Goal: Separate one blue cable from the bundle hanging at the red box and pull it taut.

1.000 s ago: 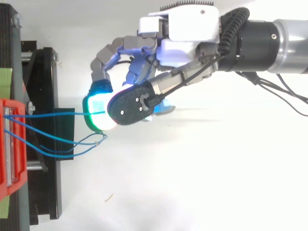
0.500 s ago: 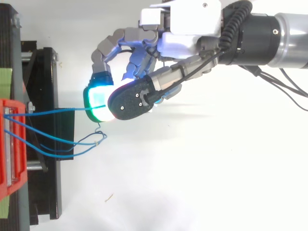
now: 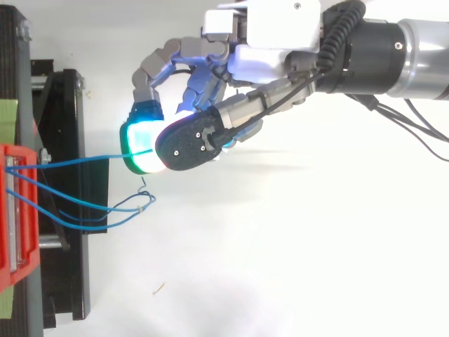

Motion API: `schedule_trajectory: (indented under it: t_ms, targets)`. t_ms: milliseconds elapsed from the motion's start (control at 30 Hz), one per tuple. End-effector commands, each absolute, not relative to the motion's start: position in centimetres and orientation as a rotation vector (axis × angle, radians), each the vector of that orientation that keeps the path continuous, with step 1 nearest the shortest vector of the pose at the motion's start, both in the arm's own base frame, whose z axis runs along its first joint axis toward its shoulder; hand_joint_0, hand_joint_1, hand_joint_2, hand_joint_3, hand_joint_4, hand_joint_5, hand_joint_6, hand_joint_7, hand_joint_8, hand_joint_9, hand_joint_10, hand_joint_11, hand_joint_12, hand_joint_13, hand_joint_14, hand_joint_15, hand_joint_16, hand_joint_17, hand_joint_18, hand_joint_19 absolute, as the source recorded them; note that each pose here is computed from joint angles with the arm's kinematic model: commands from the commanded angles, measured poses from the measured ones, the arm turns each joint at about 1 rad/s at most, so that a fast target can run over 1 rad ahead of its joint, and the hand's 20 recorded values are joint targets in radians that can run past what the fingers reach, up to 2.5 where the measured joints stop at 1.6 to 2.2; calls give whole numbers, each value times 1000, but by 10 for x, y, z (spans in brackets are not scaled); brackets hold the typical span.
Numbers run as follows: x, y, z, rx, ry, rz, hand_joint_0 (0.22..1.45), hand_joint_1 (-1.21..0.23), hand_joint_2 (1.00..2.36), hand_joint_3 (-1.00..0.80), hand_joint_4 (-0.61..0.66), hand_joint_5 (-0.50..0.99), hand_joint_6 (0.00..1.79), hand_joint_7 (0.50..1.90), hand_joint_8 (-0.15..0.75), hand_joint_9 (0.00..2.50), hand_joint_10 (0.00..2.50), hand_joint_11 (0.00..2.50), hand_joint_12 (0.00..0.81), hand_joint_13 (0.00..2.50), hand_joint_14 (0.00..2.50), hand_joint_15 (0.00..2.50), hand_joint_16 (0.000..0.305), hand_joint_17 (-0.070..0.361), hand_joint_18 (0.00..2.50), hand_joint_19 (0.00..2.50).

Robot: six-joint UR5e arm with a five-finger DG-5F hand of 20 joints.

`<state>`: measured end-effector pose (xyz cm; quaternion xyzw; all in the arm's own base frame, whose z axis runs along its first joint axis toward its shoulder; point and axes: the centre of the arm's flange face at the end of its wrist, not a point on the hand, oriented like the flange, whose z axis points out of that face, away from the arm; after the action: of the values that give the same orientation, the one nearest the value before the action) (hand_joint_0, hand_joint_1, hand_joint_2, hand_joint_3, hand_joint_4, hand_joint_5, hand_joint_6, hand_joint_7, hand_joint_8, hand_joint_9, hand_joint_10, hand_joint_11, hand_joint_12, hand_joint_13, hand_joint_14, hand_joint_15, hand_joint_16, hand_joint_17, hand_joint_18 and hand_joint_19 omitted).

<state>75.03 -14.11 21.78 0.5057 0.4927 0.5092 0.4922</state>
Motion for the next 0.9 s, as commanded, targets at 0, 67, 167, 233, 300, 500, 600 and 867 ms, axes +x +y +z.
schedule_trajectory:
  t_ms: [0,67,167,233,300,500,600,867]
  targets:
    - [750,-141,217,1230,1195,1236,712,-798,1015,-238,-6,-200,891,1040,334,1060,324,1366,339,1242,877,1505,47,106,1189,961]
    - [750,-141,215,1233,1197,1234,713,-797,1015,-244,-3,-201,892,1042,334,1052,438,1382,343,1244,879,1508,47,106,1190,965]
    - [749,-141,215,1233,1199,1235,712,-795,1015,-246,14,-203,894,1028,330,1042,520,1374,344,1243,882,1526,47,107,1190,962]
    - [749,-140,214,1240,1204,1240,710,-794,1015,-244,10,-203,895,1018,335,1039,538,1374,344,1244,889,1508,47,106,1190,960]
    - [749,-138,214,1245,1209,1257,708,-795,1016,-237,4,-203,894,1022,329,1037,573,1362,338,1243,894,1506,47,106,1190,961]
    - [749,-135,214,1304,1174,1322,703,-795,1017,-226,8,-201,894,1021,328,1039,605,1354,346,1243,912,1508,47,106,1187,963]
    - [741,-137,200,1342,1172,1335,703,-794,1016,-226,9,-200,894,1024,329,1041,631,1354,343,1243,918,1499,47,106,1186,960]
    - [739,-138,189,1276,1117,1385,701,-792,1016,-227,22,-200,894,1022,328,1038,752,1347,345,1242,925,1503,47,106,1184,959]
